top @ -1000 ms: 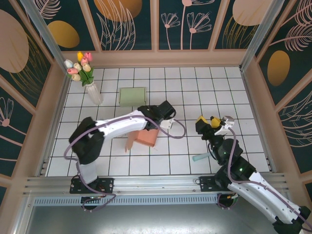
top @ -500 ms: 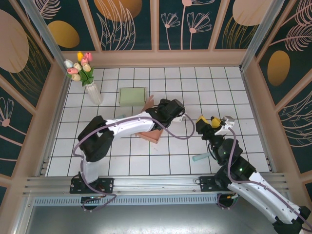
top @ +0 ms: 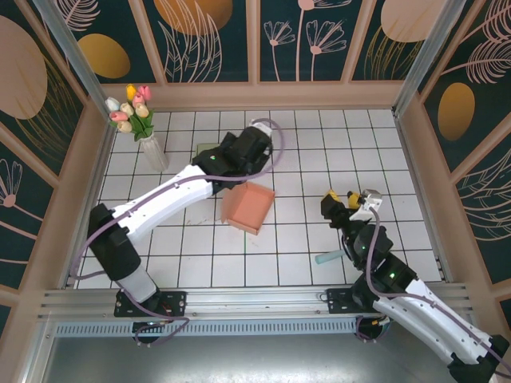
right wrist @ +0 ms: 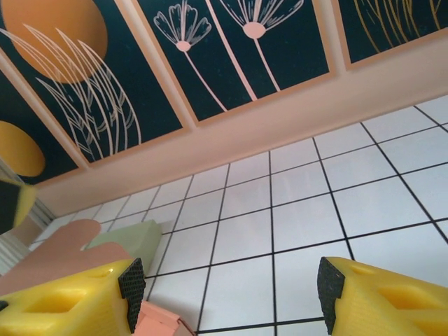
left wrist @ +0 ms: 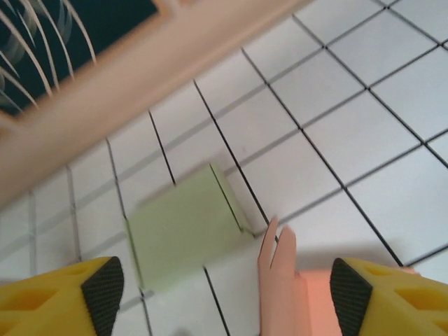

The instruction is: Fold the paper box

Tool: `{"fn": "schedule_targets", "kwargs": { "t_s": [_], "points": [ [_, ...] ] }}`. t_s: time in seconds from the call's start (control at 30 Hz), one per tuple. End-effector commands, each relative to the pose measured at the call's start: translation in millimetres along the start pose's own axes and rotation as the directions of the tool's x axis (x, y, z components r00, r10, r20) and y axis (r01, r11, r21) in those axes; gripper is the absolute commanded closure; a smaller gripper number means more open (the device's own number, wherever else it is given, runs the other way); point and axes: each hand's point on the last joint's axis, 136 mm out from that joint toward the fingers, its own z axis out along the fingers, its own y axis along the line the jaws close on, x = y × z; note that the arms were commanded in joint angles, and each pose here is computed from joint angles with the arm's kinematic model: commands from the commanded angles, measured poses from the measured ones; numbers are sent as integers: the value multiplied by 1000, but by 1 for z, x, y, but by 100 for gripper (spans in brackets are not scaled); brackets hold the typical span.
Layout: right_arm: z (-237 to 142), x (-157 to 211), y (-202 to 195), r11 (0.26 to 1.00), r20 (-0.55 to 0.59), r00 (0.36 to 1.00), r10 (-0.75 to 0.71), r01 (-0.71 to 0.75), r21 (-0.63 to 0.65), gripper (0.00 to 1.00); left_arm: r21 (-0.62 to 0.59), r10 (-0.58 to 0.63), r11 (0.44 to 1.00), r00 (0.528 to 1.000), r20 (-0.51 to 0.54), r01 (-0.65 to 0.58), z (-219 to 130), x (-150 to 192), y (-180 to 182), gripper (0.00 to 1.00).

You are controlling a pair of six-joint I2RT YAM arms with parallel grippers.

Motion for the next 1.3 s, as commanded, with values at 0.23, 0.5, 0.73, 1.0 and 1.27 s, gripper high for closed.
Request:
{"fn": "schedule_targets", "kwargs": {
  "t_s": [0.23, 0.5, 0.73, 1.0, 1.27],
  "points": [
    [11, 1, 5, 993, -29, 993, -115, 116, 24, 32, 98, -144, 982, 972, -187, 165, 20, 61, -11, 23],
    [14, 5, 8, 992, -47, 991, -129, 129, 8, 31, 149, -65, 982, 947, -313, 117, 37, 102, -29, 38],
    [16, 9, 10, 989, -57, 987, -150, 150, -3, 32, 154, -21, 985, 942, -334, 77, 42, 110, -30, 79],
    [20, 9, 36, 973, -14, 982, -190, 186, -133, 31, 249, 148, 966, 943, -297, -73, 37, 99, -37, 99],
    [31, 5, 88, 746, 222, 818, -530, 575, -337, 25, 387, 409, 811, 898, 161, -439, -34, 43, -39, 100]
  ]
}}
